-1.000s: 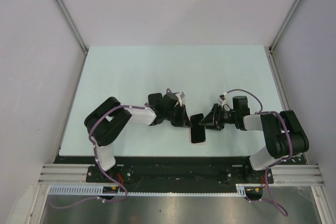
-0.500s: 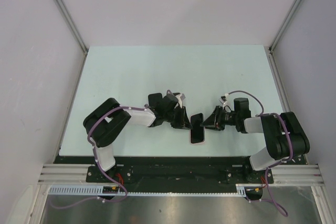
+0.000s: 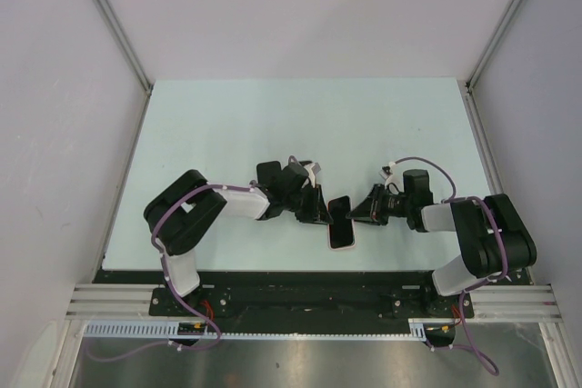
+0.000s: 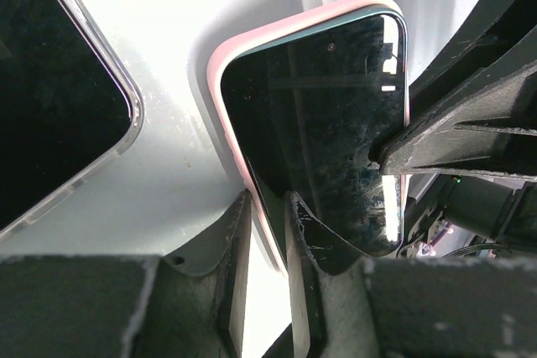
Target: Put the phone into the phone case
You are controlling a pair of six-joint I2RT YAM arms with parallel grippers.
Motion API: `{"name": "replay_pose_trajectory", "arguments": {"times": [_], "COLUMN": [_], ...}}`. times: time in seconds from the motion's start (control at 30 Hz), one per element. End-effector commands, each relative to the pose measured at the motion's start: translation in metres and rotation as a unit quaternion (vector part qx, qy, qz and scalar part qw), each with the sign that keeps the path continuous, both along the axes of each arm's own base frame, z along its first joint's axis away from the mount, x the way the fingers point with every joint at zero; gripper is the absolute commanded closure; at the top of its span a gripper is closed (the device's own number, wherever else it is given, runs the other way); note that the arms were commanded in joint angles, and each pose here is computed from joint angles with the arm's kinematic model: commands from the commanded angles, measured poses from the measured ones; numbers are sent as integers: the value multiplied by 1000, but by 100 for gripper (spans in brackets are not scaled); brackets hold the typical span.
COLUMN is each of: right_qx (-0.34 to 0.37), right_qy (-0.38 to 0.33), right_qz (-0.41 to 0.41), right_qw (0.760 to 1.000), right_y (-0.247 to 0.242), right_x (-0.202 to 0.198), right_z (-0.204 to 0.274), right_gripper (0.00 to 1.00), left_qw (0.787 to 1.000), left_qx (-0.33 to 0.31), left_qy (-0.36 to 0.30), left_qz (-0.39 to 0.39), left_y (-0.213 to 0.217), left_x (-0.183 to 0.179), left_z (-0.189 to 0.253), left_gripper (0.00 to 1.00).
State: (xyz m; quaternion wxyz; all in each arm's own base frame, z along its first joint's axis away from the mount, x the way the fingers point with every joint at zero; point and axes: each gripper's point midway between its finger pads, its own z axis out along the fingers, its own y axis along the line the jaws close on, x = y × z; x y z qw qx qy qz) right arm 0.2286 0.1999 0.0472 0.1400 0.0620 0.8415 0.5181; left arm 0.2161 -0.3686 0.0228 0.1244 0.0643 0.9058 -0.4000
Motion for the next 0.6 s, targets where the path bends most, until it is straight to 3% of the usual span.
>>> {"name": "replay_pose_trajectory", "arguments": {"times": [0.0,0.13,0.27,0.4,0.43,0.57], "right_qx": [45,56,63,54,53,52], "right_qy": [-9,-1,4,12,11,-4], "right_qz": [53,60,70,69,70,64], "right_qw": [998,997,996,996,996,997], "right_y": [23,26,28,26,26,23], "right_x": [-16,-19,-22,-23,-23,-19], "right_z": [16,19,19,11,10,15], "right_gripper": [82,81,69,68,70,97], "left_qw": [1000,1000,1000,1000,1000,1000], "left_qx": [2,-3,-3,-3,-3,-10], "left_qy": [14,19,17,15,15,4], "left_qz": [-25,-21,-21,-23,-23,-29], "left_y": [-9,-11,-11,-11,-11,-11], "left_x": [-20,-22,-21,-21,-21,-21], "left_z": [-6,-8,-6,-5,-5,10], "left_gripper": [74,75,74,74,74,71]}}
